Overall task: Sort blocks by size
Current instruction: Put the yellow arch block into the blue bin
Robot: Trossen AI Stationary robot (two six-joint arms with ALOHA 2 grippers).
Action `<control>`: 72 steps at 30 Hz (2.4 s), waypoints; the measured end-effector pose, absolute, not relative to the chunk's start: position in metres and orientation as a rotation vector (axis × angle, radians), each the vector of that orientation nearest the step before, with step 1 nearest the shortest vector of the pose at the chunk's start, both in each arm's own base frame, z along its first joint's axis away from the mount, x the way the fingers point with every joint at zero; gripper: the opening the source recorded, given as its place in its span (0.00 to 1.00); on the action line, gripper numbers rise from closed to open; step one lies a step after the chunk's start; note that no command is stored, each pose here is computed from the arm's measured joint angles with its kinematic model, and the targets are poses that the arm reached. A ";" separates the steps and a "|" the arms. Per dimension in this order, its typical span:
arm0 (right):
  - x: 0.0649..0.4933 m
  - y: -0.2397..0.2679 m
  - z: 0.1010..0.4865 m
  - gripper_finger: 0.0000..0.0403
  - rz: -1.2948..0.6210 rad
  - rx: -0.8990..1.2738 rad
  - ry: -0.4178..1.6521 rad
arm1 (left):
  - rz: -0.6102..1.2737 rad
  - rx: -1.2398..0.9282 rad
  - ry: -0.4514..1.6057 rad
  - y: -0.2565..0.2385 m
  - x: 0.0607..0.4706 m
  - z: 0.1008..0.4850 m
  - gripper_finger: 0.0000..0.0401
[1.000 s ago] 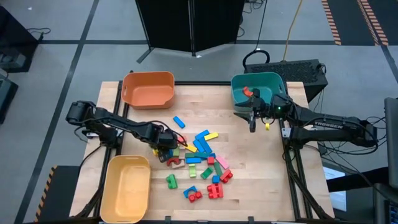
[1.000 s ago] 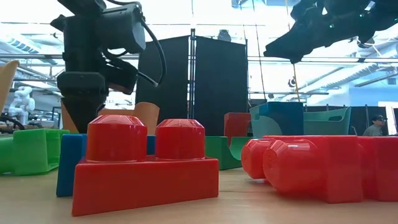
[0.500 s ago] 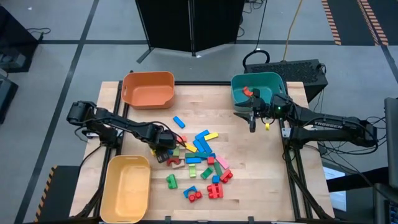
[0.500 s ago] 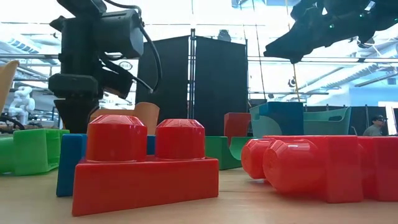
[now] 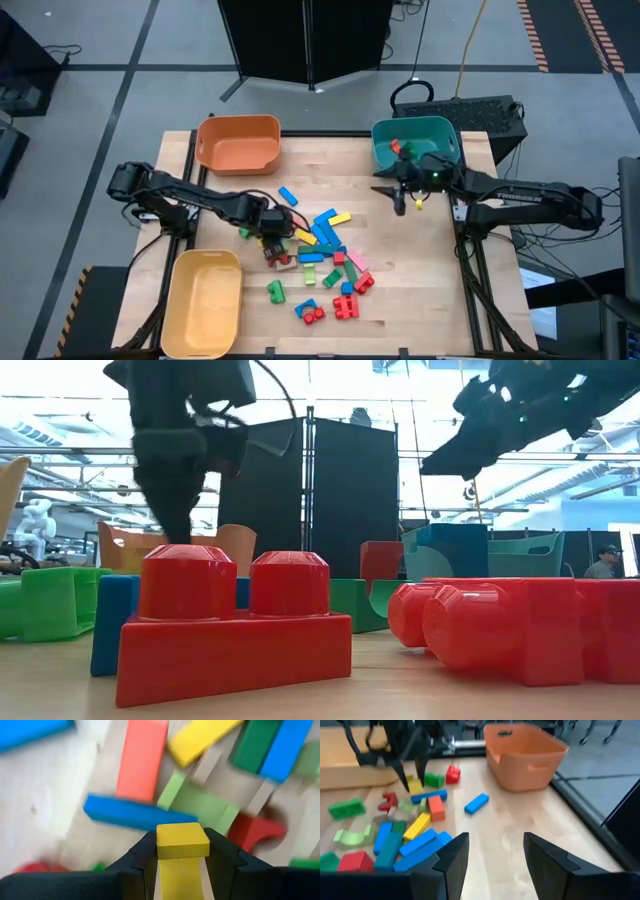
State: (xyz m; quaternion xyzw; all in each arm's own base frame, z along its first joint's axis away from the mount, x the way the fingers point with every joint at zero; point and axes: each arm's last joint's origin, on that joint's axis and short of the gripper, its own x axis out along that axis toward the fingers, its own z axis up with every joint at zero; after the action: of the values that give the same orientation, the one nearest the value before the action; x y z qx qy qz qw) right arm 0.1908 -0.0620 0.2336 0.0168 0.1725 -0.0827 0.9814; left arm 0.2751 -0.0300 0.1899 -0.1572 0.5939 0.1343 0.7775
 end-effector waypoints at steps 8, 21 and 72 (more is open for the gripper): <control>0.212 -0.049 0.218 0.43 -0.073 0.020 0.391 | 0.181 -0.265 1.003 -0.031 0.303 0.209 0.30; 0.242 -0.032 0.213 0.41 0.015 0.004 0.247 | 0.211 -0.120 0.615 -0.017 0.331 0.234 0.30; 0.268 -0.024 0.215 0.40 0.170 0.012 -0.029 | 0.070 0.049 0.117 -0.005 0.363 0.262 0.30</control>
State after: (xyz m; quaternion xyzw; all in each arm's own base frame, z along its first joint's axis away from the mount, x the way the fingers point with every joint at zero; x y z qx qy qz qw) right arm 0.2680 -0.0241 0.2155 0.0059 -0.0142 0.0851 0.9963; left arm 0.3629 -0.0046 0.2623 0.0243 0.0582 0.0350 0.9974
